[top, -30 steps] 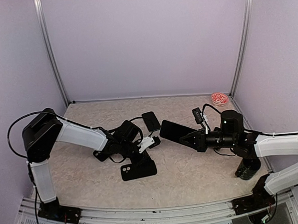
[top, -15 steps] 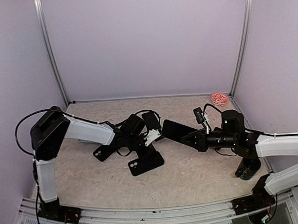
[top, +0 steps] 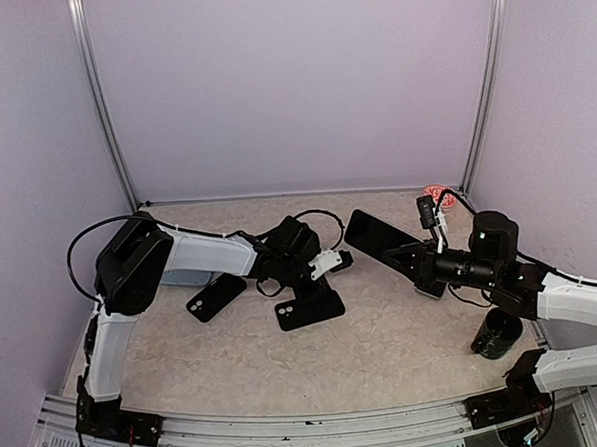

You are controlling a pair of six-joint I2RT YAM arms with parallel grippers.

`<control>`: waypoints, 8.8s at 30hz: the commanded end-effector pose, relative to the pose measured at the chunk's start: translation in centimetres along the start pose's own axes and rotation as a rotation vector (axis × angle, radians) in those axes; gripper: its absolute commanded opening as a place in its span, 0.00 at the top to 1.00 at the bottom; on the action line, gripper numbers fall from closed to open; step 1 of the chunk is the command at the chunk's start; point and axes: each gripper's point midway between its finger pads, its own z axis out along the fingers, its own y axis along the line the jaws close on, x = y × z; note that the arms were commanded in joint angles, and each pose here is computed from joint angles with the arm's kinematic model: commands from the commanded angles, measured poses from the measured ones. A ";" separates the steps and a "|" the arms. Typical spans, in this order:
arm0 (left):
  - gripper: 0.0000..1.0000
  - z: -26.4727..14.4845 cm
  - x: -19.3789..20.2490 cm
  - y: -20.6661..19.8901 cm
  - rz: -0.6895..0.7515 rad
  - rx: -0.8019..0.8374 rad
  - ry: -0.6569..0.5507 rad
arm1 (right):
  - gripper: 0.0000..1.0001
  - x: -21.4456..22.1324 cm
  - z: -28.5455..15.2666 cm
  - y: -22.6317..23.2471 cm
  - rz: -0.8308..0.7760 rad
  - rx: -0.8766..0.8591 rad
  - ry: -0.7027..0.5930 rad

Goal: Put the phone into the phone case
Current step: Move the phone case to the center of the board, then install the phone on the phone case.

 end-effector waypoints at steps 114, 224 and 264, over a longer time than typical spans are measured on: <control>0.01 -15.7 0.2 4.5 -1.334 -0.236 -0.566 | 1.00 6.0 6.0 -7.7 0.431 -0.038 0.458; 0.01 -5.8 2.5 -3.9 -1.375 -0.088 -0.385 | 1.00 16.3 11.1 -5.2 0.921 -0.180 0.726; 0.01 -4.8 0.7 -6.1 -1.342 -0.012 -0.372 | 1.00 19.1 12.6 -5.1 0.998 -0.203 0.751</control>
